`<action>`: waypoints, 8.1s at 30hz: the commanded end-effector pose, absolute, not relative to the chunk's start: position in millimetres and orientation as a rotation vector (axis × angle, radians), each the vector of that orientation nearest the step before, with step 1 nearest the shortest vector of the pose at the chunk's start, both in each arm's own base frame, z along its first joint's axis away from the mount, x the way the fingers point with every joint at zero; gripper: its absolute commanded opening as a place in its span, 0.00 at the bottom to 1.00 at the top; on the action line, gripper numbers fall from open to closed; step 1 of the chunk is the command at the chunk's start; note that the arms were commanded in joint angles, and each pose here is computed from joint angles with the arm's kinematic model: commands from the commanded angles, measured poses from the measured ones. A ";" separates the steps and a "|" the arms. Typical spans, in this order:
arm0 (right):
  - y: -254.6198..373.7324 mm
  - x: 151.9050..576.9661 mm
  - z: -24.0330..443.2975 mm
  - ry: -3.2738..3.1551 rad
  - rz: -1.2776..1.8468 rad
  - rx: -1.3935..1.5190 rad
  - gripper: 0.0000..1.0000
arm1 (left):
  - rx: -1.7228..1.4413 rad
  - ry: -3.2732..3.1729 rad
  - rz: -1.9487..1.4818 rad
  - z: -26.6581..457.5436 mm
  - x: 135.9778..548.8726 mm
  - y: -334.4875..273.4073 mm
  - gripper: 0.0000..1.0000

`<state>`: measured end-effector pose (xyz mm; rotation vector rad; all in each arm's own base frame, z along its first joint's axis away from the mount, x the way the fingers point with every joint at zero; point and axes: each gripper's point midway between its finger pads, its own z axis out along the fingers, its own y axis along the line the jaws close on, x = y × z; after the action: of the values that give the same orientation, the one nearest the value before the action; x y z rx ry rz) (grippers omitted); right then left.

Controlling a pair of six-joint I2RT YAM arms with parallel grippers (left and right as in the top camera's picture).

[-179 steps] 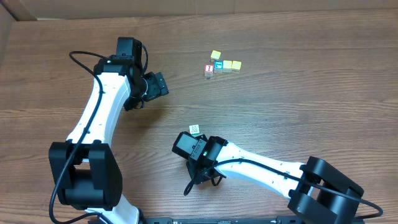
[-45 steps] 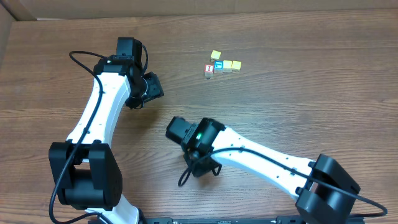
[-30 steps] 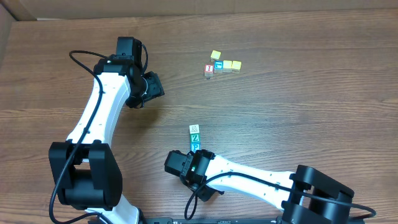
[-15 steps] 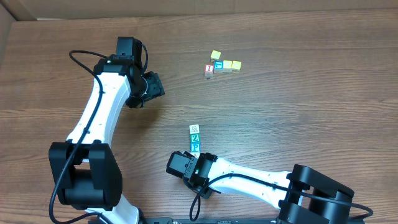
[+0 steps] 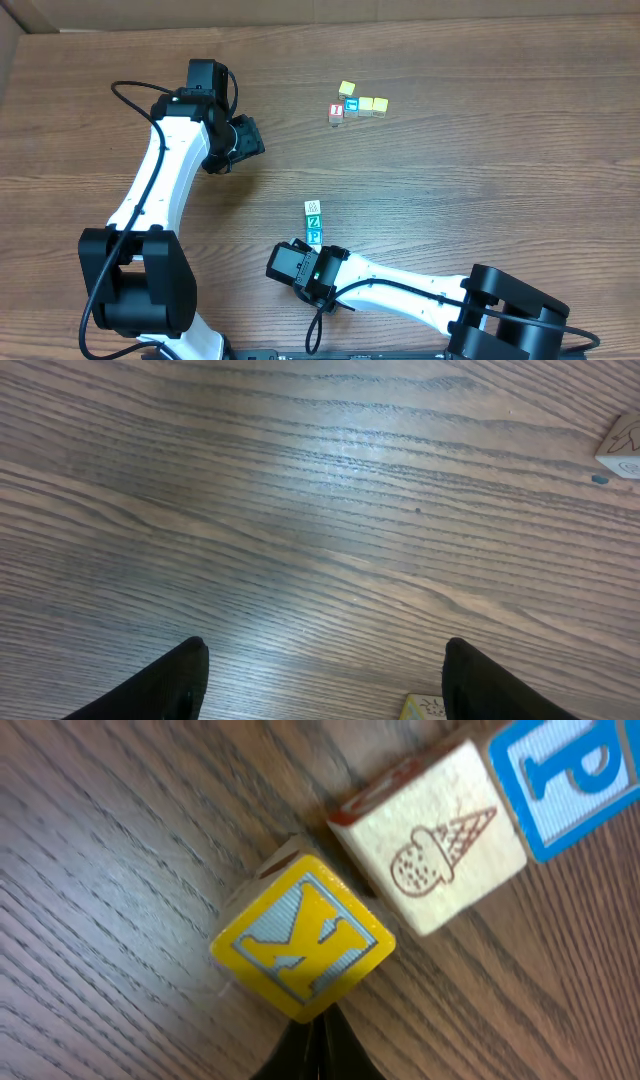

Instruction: Flip 5 blocks

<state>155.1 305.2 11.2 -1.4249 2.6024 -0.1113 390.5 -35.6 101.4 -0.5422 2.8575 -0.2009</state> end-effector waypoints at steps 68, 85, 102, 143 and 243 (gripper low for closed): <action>362.8 181.2 21.1 2.852 -0.020 -0.723 0.04 | -0.552 2.856 -0.191 101.5 392.8 -35.2 0.21; 361.0 186.5 22.6 2.829 -0.045 -0.712 0.04 | -0.552 2.857 -0.191 101.5 392.7 -35.1 0.22; 370.4 186.7 27.7 2.826 0.008 -0.720 0.04 | -0.552 2.857 -0.191 101.5 392.7 -35.2 0.24; 304.3 139.6 78.9 2.722 0.216 -1.250 0.04 | -0.277 2.783 -0.296 110.9 413.2 -95.7 0.14; 331.1 136.6 -1.1 2.453 0.110 -1.681 0.04 | 0.288 3.111 -0.383 -4.2 349.4 -159.2 0.04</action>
<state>135.5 332.3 1.6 -1.6764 2.4618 0.1300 356.8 -158.6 3.6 0.2271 3.0848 -0.3722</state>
